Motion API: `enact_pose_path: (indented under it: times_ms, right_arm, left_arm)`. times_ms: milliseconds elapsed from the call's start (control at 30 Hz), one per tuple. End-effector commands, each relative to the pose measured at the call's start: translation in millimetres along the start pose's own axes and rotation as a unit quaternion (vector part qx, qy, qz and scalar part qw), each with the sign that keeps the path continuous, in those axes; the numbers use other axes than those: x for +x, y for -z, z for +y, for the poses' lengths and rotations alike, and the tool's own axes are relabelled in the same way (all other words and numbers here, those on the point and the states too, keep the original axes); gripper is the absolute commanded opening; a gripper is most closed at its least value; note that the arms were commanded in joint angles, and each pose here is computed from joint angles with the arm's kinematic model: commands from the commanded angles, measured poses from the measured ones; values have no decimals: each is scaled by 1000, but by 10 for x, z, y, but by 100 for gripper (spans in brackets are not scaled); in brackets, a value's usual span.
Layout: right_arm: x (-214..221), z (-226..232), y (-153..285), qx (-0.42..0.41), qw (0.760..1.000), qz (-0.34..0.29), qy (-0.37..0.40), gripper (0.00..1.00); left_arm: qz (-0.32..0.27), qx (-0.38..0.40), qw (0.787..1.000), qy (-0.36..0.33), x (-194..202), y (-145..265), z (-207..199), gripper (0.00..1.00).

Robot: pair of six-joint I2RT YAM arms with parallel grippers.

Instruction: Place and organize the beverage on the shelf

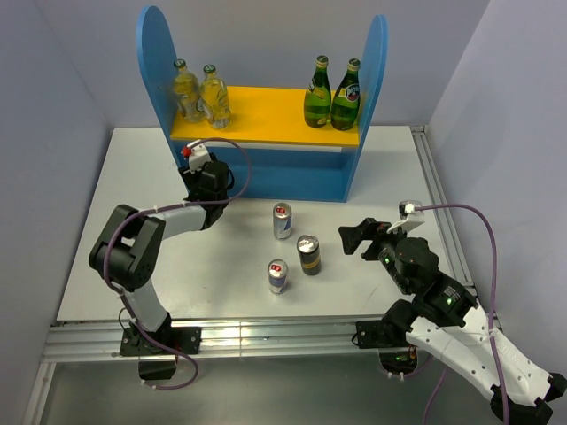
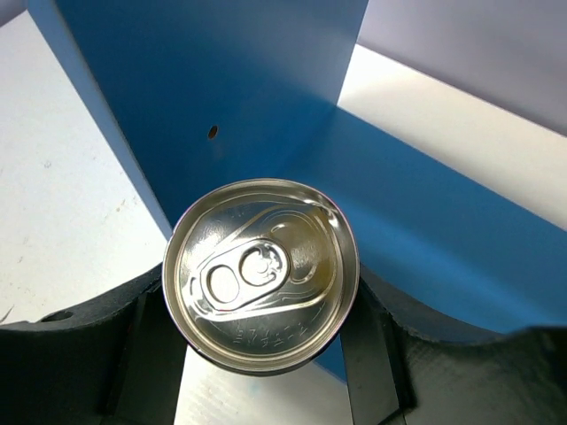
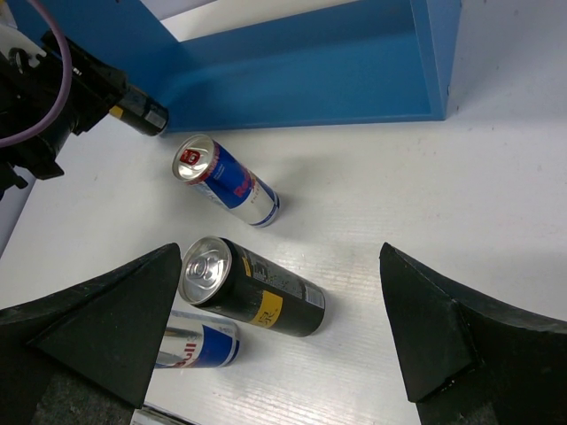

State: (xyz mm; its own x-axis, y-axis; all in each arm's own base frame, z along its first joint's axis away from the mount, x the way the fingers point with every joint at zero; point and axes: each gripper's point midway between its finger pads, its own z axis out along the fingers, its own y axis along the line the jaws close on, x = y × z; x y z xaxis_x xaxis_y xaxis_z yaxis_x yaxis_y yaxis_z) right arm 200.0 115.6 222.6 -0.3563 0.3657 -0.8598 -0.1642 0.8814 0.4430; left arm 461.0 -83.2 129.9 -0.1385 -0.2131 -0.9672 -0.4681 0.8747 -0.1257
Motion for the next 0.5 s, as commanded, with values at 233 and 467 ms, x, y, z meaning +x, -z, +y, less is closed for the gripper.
enact_pose_path:
  times_ms: [233,467]
  right_arm:
    - [-70,28,-23,-2,1000,-17,1,100]
    - [-70,29,-23,-2,1000,-17,1,100]
  left_arm:
    - [-82,14,995,60,-505,-88,-176,0]
    - [-81,15,995,53,-453,-171,-252,35]
